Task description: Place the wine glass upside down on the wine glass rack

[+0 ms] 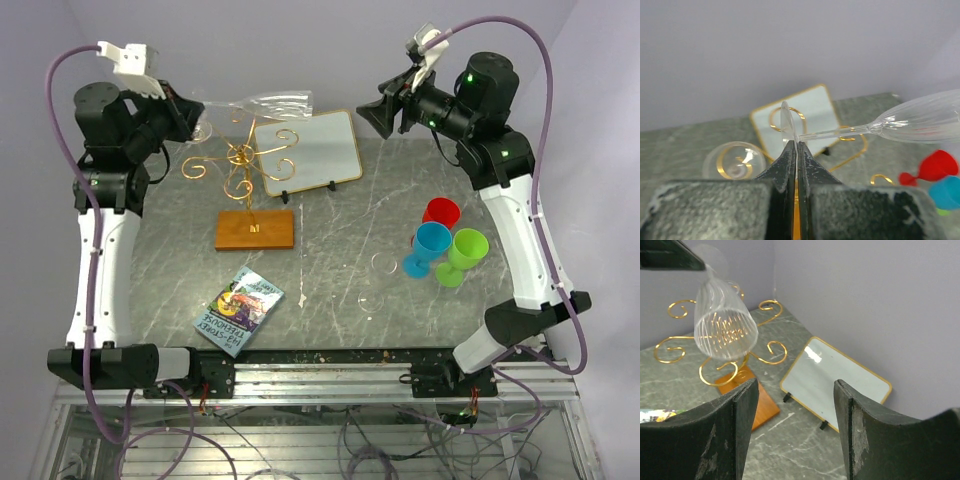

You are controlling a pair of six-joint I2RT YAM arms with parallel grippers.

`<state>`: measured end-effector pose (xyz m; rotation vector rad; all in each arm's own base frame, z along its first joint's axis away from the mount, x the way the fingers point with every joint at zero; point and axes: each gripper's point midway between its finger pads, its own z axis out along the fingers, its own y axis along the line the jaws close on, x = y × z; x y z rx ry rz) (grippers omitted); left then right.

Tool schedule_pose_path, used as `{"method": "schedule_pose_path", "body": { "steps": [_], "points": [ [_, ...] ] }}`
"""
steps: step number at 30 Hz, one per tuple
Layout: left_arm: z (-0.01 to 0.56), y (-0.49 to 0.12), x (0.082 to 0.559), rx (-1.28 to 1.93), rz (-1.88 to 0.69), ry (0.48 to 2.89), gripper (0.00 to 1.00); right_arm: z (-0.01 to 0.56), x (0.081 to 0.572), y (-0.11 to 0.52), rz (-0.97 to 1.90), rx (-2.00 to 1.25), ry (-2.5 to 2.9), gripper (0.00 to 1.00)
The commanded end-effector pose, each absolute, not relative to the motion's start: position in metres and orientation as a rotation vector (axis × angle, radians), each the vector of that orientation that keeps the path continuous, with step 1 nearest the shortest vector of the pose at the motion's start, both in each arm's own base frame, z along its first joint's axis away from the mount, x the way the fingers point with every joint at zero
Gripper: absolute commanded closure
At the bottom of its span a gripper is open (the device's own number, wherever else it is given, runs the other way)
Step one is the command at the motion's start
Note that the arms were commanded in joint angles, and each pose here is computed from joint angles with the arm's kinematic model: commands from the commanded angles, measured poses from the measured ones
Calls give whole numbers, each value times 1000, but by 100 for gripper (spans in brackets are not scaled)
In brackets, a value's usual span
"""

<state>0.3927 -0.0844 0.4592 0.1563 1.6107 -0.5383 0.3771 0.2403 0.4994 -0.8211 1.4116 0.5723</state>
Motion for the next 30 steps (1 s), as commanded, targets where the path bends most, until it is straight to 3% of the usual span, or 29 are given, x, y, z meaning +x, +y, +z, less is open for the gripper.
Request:
{"method": "schedule_pose_path", "body": {
  "steps": [1,18,30],
  "points": [
    [499,-39,371,204,-186,1530,93,512,375,219,447,-775,1407,37],
    [580,43,369,111,389,1384,93,493,374,219,436,-826,1441,33],
    [571,63,411,132,669,1405,93,487,370,223,459,-862,1444,32]
  ]
}}
